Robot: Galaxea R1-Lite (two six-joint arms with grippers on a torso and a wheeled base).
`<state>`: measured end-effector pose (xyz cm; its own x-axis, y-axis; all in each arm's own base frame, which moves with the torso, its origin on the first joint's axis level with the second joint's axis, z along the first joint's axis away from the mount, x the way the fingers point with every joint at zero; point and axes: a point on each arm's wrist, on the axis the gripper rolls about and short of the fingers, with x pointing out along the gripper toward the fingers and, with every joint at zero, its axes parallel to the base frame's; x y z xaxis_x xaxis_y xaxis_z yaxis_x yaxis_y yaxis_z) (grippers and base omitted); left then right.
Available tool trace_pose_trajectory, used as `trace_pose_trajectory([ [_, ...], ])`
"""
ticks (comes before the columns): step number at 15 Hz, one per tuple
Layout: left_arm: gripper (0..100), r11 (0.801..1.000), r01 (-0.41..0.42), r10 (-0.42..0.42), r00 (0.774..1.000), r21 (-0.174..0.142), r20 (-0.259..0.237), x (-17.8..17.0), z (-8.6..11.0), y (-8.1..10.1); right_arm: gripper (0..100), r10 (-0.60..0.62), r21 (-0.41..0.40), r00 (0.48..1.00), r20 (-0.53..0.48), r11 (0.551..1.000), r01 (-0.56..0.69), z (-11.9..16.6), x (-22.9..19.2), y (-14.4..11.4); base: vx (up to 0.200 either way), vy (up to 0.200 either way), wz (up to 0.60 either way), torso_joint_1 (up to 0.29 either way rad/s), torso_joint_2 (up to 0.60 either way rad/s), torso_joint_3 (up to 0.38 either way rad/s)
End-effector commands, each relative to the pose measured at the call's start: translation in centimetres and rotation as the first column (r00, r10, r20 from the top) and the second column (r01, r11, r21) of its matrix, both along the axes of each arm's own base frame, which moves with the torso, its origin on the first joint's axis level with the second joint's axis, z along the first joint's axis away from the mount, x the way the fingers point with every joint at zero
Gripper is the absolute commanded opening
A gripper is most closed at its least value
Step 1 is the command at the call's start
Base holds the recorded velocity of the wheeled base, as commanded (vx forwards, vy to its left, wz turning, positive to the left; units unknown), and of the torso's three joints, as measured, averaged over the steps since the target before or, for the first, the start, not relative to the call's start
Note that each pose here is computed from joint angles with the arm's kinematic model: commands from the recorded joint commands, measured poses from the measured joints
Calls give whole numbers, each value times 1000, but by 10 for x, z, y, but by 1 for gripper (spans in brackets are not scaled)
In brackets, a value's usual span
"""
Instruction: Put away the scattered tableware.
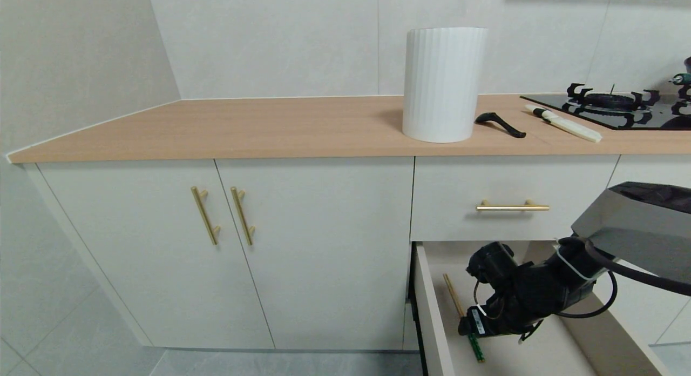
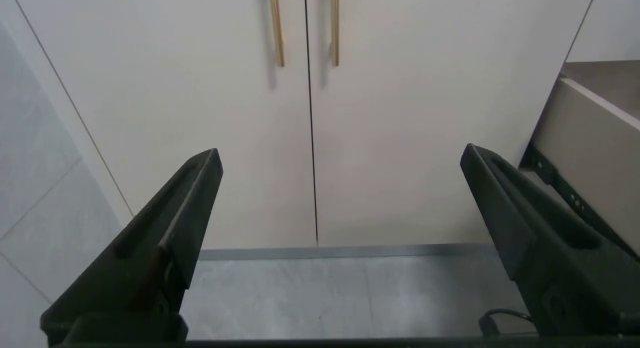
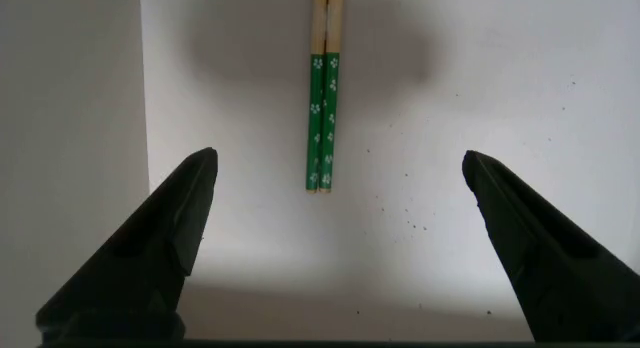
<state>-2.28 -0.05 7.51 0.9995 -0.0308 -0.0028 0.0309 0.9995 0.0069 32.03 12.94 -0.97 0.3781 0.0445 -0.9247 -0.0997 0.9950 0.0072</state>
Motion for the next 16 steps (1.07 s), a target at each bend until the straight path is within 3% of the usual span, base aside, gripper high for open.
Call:
trace_pose_trajectory([
  [1, 100, 1000, 0, 0, 1000, 1, 0, 0, 0, 0, 100, 1, 23, 998, 57, 1000, -2, 26, -5, -2, 0, 0, 0, 0, 0, 0],
  [3, 100, 1000, 0, 0, 1000, 1, 0, 0, 0, 0, 100, 0, 49, 994, 114, 999, -5, 52, -14, -6, 0, 0, 0, 0, 0, 0],
  [6, 100, 1000, 0, 0, 1000, 1, 0, 0, 0, 0, 100, -8, 110, 960, 280, 994, -24, 115, -39, -18, 0, 0, 0, 0, 0, 0],
  [9, 100, 1000, 0, 0, 1000, -1, 0, 0, 0, 0, 100, -33, 142, 919, 392, 990, -25, 153, -53, -29, 0, 0, 0, 0, 0, 0],
  [16, 100, 1000, 0, 0, 1000, 1, 0, 0, 0, 0, 100, -39, 139, 895, 445, 990, -26, 168, -58, -38, 0, 0, 0, 0, 0, 0],
])
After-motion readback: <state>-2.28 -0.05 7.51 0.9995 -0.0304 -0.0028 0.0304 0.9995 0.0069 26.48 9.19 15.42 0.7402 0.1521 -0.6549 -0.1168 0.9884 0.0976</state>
